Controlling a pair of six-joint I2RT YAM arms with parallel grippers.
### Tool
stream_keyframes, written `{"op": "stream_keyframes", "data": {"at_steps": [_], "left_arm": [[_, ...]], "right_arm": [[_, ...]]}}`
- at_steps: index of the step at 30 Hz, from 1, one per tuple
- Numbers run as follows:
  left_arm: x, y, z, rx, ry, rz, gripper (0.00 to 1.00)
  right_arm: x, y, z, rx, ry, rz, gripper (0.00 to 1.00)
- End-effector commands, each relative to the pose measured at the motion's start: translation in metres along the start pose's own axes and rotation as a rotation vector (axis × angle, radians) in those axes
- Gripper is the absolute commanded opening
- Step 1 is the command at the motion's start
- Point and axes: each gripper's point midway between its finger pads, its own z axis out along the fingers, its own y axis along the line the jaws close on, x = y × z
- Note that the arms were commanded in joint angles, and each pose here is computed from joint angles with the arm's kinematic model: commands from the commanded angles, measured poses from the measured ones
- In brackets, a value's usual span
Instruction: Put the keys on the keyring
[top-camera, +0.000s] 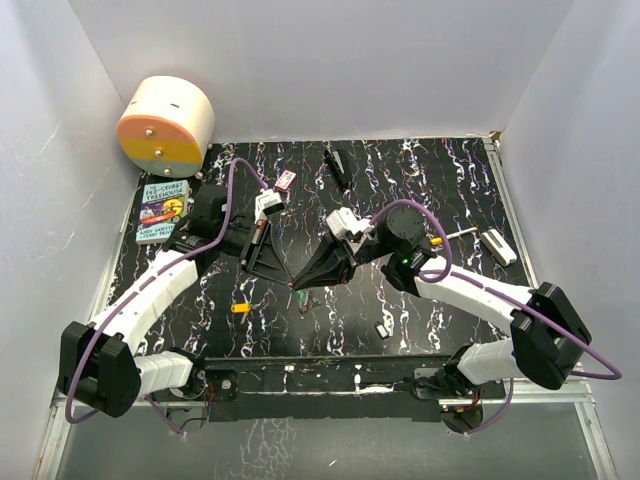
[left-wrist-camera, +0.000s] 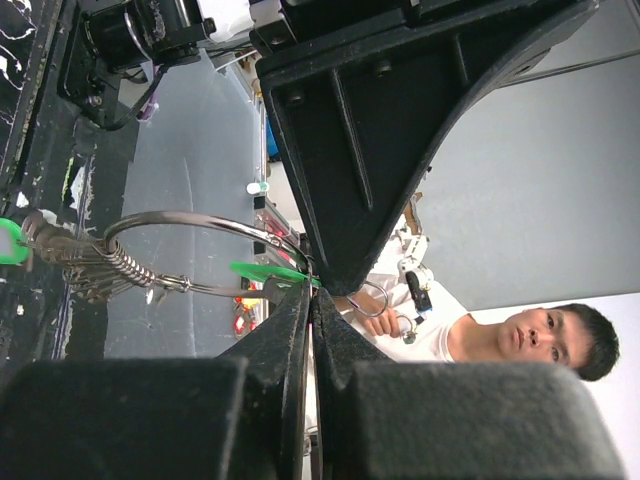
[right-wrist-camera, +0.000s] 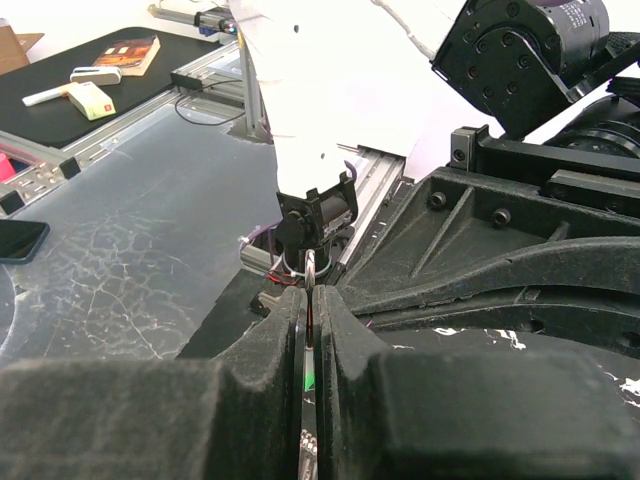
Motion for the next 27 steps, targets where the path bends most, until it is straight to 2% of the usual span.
{"op": "stream_keyframes", "data": {"at_steps": [1, 27], "left_arm": [[0.021, -0.038, -0.007, 0.132, 0.126, 0.080, 0.00], [0.027, -0.036, -0.008, 0.128, 0.126, 0.078, 0.00]], "right_arm": [[-0.006, -0.001, 0.003, -0.015, -0.025, -0.094, 0.07], [-0.026, -0.011, -0.002, 0.110, -0.033, -0.200, 0.07]]}}
